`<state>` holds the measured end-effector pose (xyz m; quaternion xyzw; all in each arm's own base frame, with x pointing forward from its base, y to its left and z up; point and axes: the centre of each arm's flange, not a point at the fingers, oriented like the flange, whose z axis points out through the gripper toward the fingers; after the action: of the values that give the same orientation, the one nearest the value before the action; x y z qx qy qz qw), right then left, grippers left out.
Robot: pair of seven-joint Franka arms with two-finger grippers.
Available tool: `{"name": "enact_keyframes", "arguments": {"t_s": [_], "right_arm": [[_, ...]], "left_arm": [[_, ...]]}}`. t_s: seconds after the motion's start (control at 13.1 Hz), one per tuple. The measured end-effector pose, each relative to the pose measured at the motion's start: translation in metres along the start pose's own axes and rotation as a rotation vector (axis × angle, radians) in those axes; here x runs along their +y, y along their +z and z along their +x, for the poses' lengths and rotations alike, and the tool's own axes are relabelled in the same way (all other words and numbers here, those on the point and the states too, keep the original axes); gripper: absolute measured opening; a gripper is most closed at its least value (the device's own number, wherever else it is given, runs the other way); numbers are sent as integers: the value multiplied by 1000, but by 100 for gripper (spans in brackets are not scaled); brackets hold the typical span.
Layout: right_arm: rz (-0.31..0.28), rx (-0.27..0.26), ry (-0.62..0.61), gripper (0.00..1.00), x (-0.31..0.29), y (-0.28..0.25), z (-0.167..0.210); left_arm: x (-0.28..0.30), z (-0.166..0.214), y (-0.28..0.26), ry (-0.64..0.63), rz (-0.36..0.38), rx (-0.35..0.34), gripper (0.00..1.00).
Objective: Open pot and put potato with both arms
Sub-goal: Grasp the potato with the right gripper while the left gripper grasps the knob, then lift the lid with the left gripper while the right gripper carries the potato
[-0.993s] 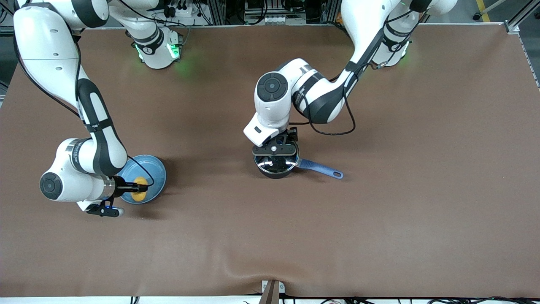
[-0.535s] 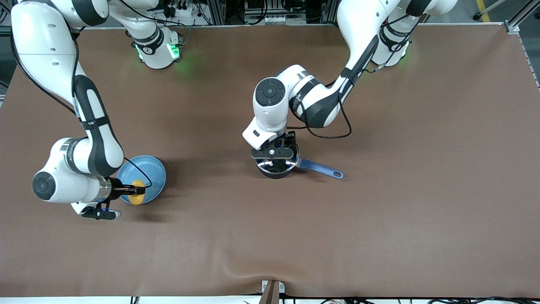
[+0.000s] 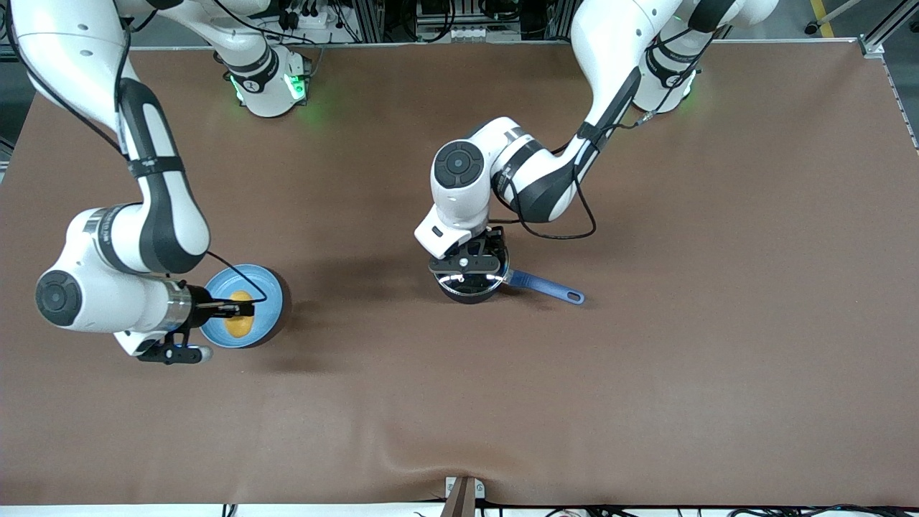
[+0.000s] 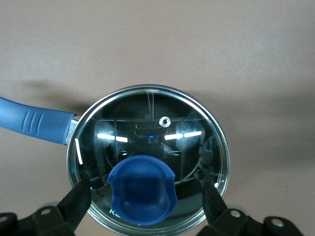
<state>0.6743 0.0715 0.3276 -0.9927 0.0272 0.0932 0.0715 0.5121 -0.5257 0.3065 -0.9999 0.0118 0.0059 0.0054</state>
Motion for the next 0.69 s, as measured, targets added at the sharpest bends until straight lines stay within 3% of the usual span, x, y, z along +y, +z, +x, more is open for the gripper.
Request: {"name": "enact_keyframes", "arguments": {"t_s": [0.38, 0.53, 0.69], "right_arm": [[-13, 3, 40, 55, -73, -1, -17], [-16, 5, 45, 55, -104, 0, -27], [-9, 9, 52, 55, -129, -3, -37]], "left_arm": [[-1, 3, 14, 1, 5, 3, 100], [-3, 5, 15, -3, 8, 4, 94], [-4, 6, 15, -4, 9, 5, 76]]}}
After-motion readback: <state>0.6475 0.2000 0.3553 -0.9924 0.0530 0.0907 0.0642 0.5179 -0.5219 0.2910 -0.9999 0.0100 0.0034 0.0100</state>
